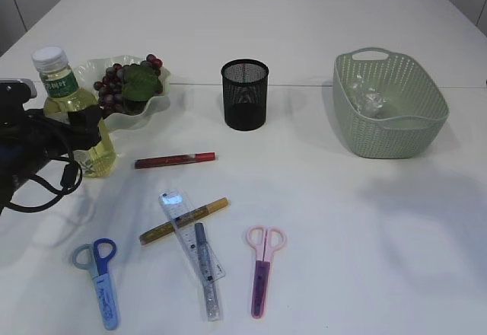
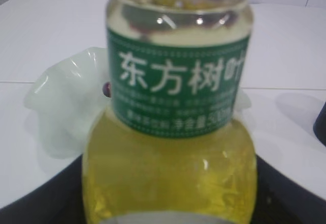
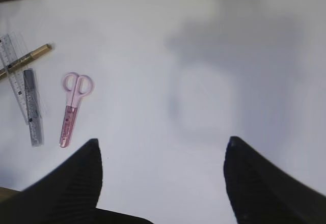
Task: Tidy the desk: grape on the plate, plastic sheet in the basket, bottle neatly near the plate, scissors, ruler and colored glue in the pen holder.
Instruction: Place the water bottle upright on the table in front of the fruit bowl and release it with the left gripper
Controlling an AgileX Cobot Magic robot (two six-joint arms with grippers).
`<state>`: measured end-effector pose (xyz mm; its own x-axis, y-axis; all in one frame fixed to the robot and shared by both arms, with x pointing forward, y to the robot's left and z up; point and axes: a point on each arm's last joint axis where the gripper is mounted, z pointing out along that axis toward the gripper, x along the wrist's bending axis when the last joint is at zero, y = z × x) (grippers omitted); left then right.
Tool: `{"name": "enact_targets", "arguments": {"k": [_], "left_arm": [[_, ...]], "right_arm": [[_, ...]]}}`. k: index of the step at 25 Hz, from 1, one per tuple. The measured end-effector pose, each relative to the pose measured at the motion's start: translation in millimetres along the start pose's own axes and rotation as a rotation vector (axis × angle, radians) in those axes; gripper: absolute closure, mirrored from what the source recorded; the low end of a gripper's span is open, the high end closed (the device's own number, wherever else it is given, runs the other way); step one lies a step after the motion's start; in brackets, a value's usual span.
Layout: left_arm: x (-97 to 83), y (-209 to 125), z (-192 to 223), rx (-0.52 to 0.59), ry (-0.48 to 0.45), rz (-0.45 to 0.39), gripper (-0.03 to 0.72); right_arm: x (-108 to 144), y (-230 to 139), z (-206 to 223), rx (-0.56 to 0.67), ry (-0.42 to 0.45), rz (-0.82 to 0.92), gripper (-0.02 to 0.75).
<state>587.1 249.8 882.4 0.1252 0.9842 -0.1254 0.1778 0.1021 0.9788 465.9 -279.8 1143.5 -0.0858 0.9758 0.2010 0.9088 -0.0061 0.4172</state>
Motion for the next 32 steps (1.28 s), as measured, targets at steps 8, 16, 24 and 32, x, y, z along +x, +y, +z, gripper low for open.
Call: {"name": "enact_targets", "arguments": {"k": [8,16,24,32], "left_arm": [[-0.6,1,0,-0.010,-0.006,0.002,0.097],[-1.9,11,-1,-0.049,-0.011,0.002,0.097],[-2.5,16,-1,-0.073,-0.014,0.002,0.106],[-2.5,16,-1,-0.073,-0.014,0.002,0.120]], "right_arm": [[0,0,0,0.000,0.000,0.000,0.163],[0,0,0,0.000,0.000,0.000,0.163],[0,0,0,0.000,0.000,-0.002,0.163],[0,0,0,0.000,0.000,-0.002,0.163]]}}
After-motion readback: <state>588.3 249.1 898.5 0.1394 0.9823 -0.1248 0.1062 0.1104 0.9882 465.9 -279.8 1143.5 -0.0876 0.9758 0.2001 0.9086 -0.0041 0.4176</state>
